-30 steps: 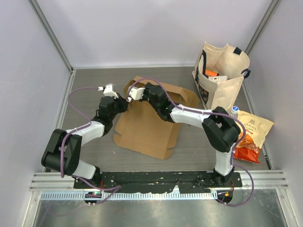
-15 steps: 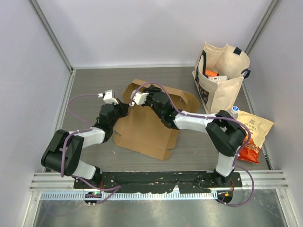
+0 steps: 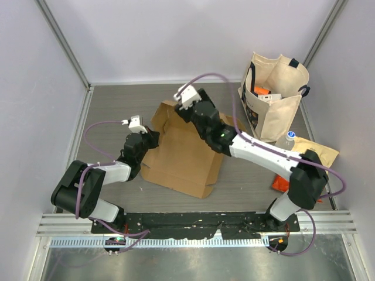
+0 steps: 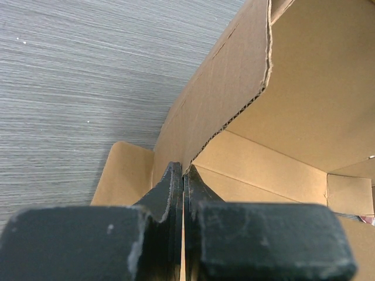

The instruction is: Fold the paper box

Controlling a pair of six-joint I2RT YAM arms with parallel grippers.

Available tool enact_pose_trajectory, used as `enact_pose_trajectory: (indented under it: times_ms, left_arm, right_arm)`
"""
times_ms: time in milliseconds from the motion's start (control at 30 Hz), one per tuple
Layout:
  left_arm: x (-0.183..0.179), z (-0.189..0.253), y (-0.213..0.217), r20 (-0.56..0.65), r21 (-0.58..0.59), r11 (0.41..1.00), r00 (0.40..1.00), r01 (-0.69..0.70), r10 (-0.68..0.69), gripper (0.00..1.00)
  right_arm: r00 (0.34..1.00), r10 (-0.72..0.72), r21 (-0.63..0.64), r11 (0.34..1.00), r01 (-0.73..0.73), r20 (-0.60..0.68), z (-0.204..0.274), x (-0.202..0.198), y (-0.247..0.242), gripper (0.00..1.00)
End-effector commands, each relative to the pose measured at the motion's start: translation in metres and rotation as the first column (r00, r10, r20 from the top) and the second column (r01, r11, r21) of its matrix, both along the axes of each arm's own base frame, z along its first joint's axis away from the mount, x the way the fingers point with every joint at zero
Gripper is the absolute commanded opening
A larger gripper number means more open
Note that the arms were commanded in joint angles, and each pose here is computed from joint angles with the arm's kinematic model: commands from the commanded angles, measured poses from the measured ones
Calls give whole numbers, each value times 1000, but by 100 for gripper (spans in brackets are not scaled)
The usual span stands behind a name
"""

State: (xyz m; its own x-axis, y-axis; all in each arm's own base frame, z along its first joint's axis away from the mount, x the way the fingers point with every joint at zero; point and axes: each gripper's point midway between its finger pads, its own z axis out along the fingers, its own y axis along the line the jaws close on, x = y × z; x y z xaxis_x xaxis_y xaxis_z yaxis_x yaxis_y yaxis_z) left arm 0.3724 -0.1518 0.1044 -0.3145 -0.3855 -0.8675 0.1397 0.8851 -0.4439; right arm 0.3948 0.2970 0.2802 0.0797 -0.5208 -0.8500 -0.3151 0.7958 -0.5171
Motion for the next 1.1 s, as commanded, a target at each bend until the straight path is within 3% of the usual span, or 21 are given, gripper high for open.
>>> enact_pose_trajectory:
  times_ms: [0, 67, 100, 167, 200, 300, 433, 533, 600, 800, 1067]
  left_arm:
    - [1, 0, 4, 18, 19, 1000, 1000, -21, 21, 0]
    - [0, 1, 4, 18, 18, 1000, 1000, -21, 21, 0]
    - [1, 2, 3, 22, 16, 1000, 1000, -21, 21, 0]
    - [1, 3, 4, 22, 16, 1000, 1000, -23, 22, 0]
    - [0, 4, 4, 25, 15, 1000, 999, -24, 24, 0]
    - [-1, 3, 5, 23, 25, 999, 999, -26, 25, 0]
    - [-2, 4, 5, 25, 25, 999, 999, -21, 20, 0]
    - [-3, 4, 4, 26, 37, 999, 1000, -9, 8, 0]
    - [-4, 4, 5, 28, 39, 999, 1000, -7, 6, 0]
    - [-7, 8, 5, 45, 50, 999, 999, 1, -3, 0]
    - [-10, 12, 7, 62, 55, 998, 998, 5, -8, 0]
  right_arm:
    - [952, -41, 641, 731, 235, -304, 62, -33, -4, 72]
    - [928, 159, 795, 576, 190, -337, 79, -52, 23, 72]
    - [908, 221, 858, 464, 222, -355, 79, -58, 31, 74]
    - [905, 227, 911, 294, 288, -359, 90, -56, 28, 77]
    - [882, 257, 918, 138, 371, -395, 88, -56, 30, 77]
    - [862, 302, 890, -84, 449, -407, 85, -51, 33, 78]
    - [851, 283, 817, -264, 512, -442, 76, -37, 31, 80]
    - [850, 250, 768, -365, 526, -464, 61, -27, 24, 73]
    - [842, 246, 749, -383, 540, -481, 51, -20, 28, 72]
    - [795, 233, 677, -426, 601, -559, 16, -5, 31, 48]
    - [788, 181, 648, -477, 594, -589, -13, 8, 23, 54]
